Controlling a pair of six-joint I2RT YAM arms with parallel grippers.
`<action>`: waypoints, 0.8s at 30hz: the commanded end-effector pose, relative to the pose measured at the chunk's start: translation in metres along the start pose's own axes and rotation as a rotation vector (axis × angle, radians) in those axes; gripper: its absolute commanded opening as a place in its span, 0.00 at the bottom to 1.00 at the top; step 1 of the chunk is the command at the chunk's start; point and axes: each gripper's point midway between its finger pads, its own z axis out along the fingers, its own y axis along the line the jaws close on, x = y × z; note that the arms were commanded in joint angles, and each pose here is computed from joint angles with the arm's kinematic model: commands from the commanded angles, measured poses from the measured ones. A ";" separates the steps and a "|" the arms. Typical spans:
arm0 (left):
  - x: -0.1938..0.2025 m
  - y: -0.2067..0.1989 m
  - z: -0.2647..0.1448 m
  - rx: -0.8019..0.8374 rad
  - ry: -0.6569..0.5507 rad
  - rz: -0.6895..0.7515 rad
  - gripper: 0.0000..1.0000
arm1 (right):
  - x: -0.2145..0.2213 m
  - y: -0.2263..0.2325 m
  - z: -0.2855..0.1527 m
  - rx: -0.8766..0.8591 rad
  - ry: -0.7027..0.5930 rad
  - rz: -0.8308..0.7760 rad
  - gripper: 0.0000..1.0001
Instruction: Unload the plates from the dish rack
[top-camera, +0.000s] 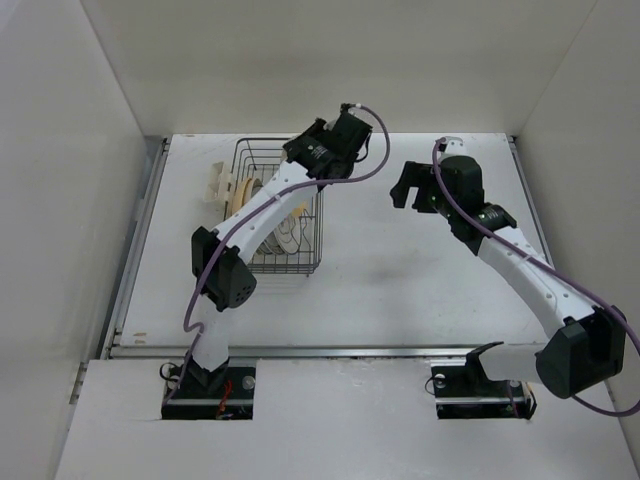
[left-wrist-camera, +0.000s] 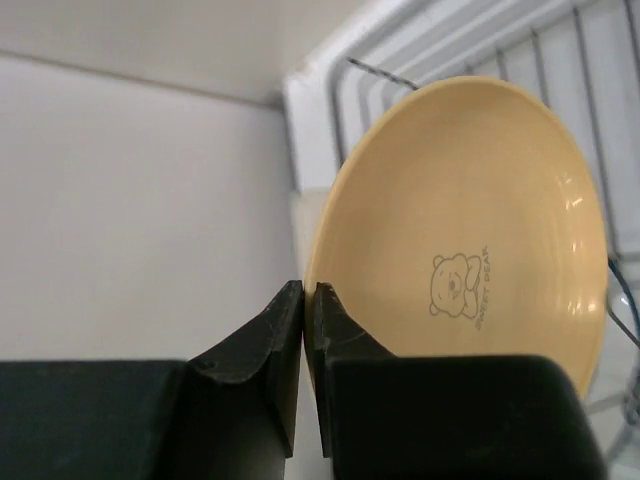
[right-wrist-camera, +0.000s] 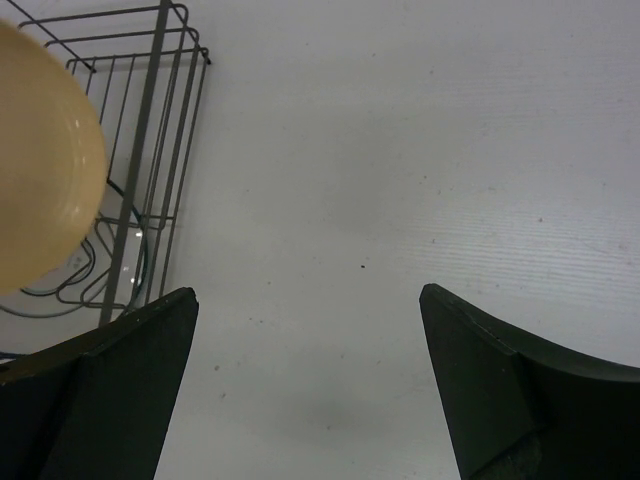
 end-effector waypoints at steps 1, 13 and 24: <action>-0.038 0.124 -0.061 -0.351 -0.149 -0.172 0.00 | -0.037 0.030 -0.015 -0.132 -0.083 0.017 0.98; -0.040 0.097 -0.064 0.109 -0.247 -0.521 0.00 | -0.053 0.094 -0.007 -0.484 -0.077 0.148 0.99; -0.025 0.011 -0.076 0.784 -0.164 -0.665 0.00 | -0.017 0.096 0.033 -0.595 0.079 0.353 0.99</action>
